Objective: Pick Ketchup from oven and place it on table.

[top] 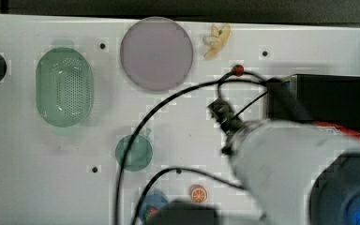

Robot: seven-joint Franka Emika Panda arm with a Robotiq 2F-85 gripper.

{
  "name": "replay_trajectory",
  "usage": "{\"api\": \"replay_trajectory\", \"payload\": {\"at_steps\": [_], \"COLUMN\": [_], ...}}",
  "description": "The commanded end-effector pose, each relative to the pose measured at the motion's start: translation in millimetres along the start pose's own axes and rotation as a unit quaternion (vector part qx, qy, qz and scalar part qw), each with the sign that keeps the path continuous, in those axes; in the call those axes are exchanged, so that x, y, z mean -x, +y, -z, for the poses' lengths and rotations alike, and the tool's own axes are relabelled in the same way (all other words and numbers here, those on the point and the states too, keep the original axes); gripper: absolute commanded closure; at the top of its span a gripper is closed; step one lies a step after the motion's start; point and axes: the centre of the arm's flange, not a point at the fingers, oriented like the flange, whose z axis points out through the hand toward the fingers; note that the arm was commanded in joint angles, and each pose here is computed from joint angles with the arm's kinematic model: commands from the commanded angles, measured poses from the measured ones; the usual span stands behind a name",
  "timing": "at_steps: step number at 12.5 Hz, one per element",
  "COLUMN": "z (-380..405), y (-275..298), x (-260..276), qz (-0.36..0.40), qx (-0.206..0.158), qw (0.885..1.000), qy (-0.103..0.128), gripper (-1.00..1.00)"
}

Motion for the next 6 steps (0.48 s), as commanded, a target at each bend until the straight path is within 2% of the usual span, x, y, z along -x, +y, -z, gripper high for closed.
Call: {"api": "replay_trajectory", "payload": {"at_steps": [1, 3, 6], "z": [-30.1, -46.2, -83.1], "y": [57.6, 84.5, 143.5], "x": [-69.8, -101.2, -170.1], "qz": [-0.051, -0.089, -0.167], "qx": [0.005, 0.004, 0.006], "qw": [0.999, 0.996, 0.984], "qy": [0.009, 0.015, 0.056], "gripper": [-1.00, -1.00, -1.00]}}
